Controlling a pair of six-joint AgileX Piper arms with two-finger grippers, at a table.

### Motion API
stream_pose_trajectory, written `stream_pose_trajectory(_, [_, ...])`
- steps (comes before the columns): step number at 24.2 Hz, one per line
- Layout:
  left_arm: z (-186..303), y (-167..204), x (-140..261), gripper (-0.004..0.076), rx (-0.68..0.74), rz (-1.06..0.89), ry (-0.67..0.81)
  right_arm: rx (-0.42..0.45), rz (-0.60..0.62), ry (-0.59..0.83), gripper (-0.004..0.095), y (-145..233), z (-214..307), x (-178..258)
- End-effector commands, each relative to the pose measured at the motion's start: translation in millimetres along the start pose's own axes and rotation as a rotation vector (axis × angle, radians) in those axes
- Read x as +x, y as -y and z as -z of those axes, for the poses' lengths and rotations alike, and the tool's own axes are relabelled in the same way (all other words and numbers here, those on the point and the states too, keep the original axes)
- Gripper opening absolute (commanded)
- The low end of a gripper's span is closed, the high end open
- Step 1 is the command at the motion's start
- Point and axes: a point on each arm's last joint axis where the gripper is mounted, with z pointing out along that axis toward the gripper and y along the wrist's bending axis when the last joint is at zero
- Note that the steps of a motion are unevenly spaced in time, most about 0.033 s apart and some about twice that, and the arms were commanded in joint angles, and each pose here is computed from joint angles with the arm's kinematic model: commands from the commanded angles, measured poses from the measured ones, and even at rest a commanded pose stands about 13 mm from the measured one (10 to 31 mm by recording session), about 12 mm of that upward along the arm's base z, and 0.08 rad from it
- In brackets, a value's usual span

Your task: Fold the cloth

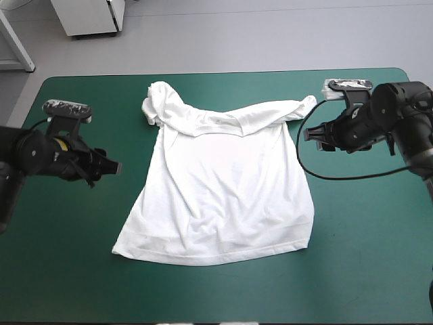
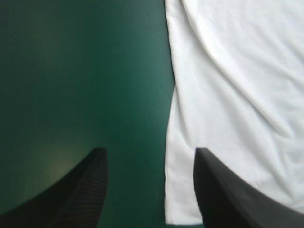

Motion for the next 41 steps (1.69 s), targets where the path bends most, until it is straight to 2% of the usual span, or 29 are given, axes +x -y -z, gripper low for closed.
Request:
stream_pose_trajectory(1, [11.5, 5.8, 27.5, 0.0396, 0.046, 0.046, -0.015, -0.01, -0.017, 0.087, 0.0486, -0.9, 33.7, 13.9])
stream_pose_trajectory(6, [-31.8, 10.3, 62.1, 0.0395, 0.075, 0.061, -0.206, -0.02, -0.033, 0.127, 0.0486, -2.5, 49.4, 20.5])
stream_pose_trajectory(10, [-57.4, 8.9, 82.2, 0.0396, 0.044, 0.074, -0.291, -0.038, -0.043, 0.125, 0.0486, -4.1, 52.0, 22.4])
stream_pose_trajectory(15, [-77.4, 10.1, 89.8, 0.0395, 0.049, 0.08, -0.299, -0.044, -0.048, 0.124, 0.0476, -4.7, 52.1, 22.4])
stream_pose_trajectory(20, [-99.9, 13.6, 86.6, 0.0386, 0.083, 0.107, -0.303, -0.044, -0.048, 0.124, 0.037, -4.7, 52.1, 22.4])
stream_pose_trajectory(26, [-125.9, 13.8, 85.9, 0.0373, 0.081, 0.111, -0.369, -0.036, -0.046, 0.125, 0.037, -4.0, 52.0, 22.4])
stream_pose_trajectory(32, [-154.5, 16.1, 121.2, 0.0365, 0.075, 0.153, -0.395, -0.03, -0.041, 0.125, 0.037, -3.4, 52.0, 22.4])
stream_pose_trajectory(37, [-166.0, 16.6, 132.3, 0.0257, 0.071, 0.161, -0.406, -0.03, -0.041, 0.125, 0.037, -3.4, 52.0, 22.4])
stream_pose_trajectory(39, [-168.3, 17.5, 134.3, 0.017, 0.078, 0.172, -0.414, -0.03, -0.041, 0.125, 0.037, -3.4, 52.0, 22.4])
stream_pose_trajectory(41, [-169.6, 17.9, 134.1, 0.0039, 0.08, 0.178, -0.403, -0.029, -0.035, 0.125, 0.037, -3.4, 52.0, 22.4])
